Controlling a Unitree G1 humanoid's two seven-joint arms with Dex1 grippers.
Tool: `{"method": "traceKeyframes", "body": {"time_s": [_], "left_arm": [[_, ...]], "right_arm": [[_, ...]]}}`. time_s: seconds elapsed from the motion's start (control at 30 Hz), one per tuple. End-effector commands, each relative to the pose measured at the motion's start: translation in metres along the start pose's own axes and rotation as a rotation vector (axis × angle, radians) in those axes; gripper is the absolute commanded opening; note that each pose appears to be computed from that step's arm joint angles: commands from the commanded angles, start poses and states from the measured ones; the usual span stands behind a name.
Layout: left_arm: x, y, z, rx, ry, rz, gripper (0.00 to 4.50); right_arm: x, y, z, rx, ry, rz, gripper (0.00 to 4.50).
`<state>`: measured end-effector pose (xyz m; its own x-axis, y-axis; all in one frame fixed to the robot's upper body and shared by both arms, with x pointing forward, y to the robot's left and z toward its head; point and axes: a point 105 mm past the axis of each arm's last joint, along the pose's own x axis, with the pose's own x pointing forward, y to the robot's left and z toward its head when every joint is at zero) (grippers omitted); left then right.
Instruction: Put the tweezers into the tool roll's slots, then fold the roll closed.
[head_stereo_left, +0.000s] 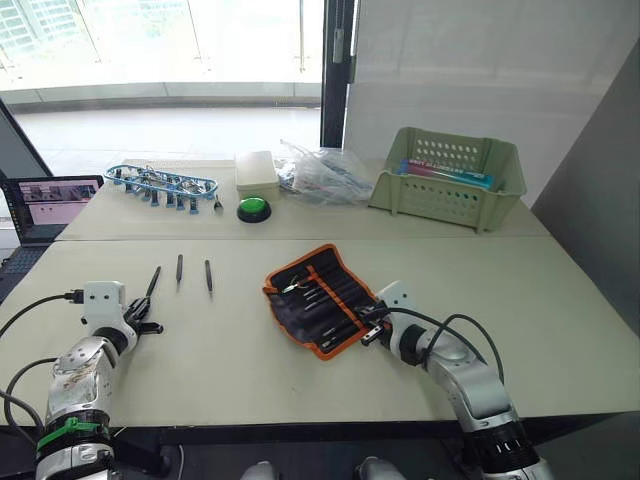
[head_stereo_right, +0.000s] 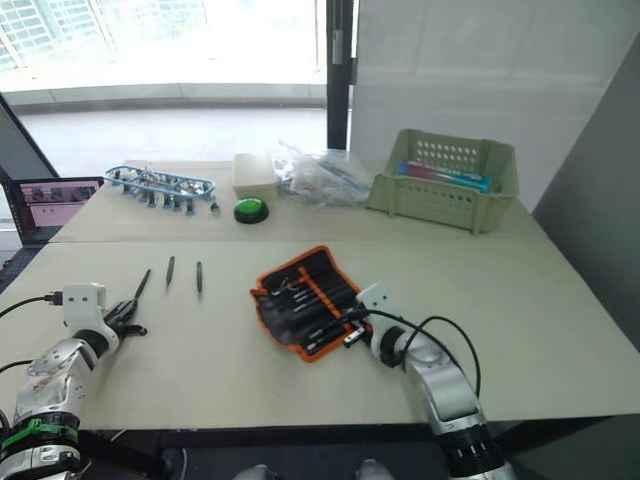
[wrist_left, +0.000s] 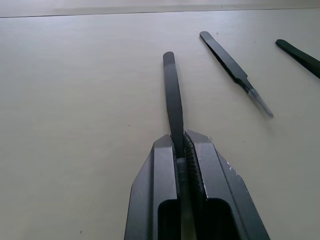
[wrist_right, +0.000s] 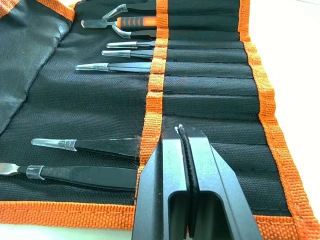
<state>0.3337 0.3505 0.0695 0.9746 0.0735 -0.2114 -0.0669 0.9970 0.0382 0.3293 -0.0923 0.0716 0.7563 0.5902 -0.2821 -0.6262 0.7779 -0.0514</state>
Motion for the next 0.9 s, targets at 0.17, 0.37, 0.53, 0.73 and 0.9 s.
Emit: {"method": "traceKeyframes", "body": {"time_s": [0.17, 0.37, 0.53, 0.73, 0.9], "left_arm": [[-0.021, -0.041, 0.067, 0.084, -0.201, -0.210, 0.04], [-0.039, -0.147, 0.093, 0.110, -0.192, -0.629, 0.04], [-0.046, -0.212, 0.080, 0.222, -0.016, -0.846, 0.04], [-0.041, -0.218, 0.055, 0.364, 0.204, -0.863, 0.04], [-0.053, -0.222, 0.059, 0.431, 0.263, -0.936, 0.04]], "right_arm": [[0.000, 0.003, -0.018, 0.027, 0.063, 0.005, 0.00], [-0.001, 0.004, -0.022, 0.031, 0.082, 0.009, 0.00], [-0.003, 0.005, -0.027, 0.038, 0.098, 0.005, 0.00], [-0.007, 0.007, -0.029, 0.047, 0.099, -0.009, 0.00], [-0.011, 0.008, -0.033, 0.063, 0.100, -0.035, 0.00]]}}
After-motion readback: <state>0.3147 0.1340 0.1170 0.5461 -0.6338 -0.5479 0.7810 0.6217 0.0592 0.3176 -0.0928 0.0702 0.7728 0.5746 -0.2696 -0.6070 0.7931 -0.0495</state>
